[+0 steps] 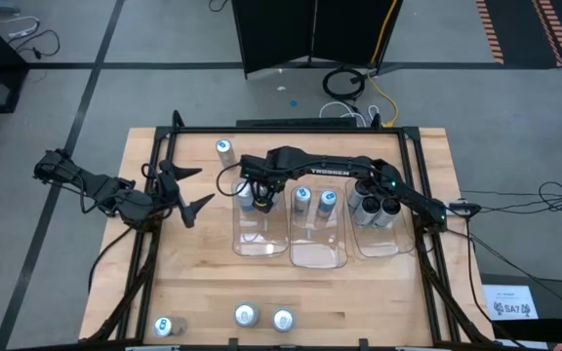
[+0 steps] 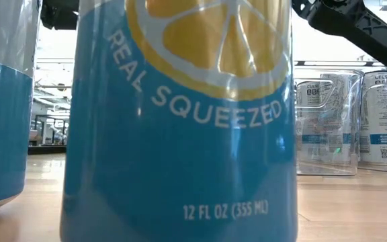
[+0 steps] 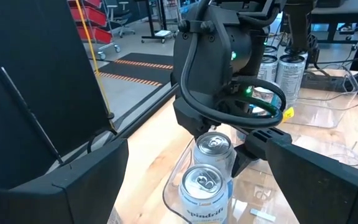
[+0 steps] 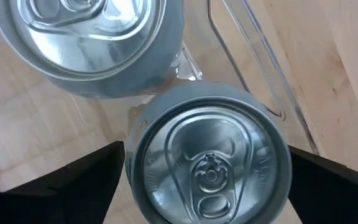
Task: Sort soda cans
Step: Put the top blue-white soda can into the left transparent bin, then put the top blue soda can into the middle transparent bin
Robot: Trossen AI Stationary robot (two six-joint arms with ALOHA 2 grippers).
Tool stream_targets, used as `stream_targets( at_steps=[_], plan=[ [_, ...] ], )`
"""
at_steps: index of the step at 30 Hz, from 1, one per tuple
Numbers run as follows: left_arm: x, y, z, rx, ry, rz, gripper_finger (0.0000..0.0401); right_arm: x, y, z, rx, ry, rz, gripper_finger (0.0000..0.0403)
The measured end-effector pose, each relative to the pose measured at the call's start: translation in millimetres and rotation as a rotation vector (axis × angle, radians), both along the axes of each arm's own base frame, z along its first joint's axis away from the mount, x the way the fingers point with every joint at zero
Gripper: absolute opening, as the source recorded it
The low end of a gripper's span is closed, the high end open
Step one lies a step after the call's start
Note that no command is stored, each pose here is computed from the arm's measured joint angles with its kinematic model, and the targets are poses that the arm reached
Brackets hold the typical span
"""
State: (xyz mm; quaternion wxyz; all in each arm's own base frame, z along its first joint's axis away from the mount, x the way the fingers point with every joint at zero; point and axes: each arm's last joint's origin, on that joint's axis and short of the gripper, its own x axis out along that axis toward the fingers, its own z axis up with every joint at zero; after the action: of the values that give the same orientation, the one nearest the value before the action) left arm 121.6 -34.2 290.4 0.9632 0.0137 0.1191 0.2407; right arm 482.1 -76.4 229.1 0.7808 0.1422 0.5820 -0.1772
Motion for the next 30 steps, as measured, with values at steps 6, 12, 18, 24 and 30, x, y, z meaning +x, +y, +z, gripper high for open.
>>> stream_targets(
  at_steps=[6, 12, 18, 24, 30],
  plan=[
    [-1, 0, -2, 0.009, 0.020, 0.001, 0.0389, -7, 0, 20, -0.017, -0.033, 0.015, 0.0398],
    [-1, 0, -2, 0.010, 0.019, 0.003, 0.0389, -20, 0, 62, -0.038, -0.145, 0.011, 0.0400],
    [-1, 0, -2, 0.009, 0.018, 0.004, 0.0389, -23, 1, 93, -0.066, -0.306, 0.011, 0.0400],
    [-1, 0, -2, 0.011, 0.020, 0.004, 0.0389, 4, -6, 111, -0.133, -0.634, 0.031, 0.0399],
    [-1, 1, -3, 0.012, 0.035, -0.001, 0.0389, 15, -20, 134, -0.238, -0.897, 0.041, 0.0392]
  ],
)
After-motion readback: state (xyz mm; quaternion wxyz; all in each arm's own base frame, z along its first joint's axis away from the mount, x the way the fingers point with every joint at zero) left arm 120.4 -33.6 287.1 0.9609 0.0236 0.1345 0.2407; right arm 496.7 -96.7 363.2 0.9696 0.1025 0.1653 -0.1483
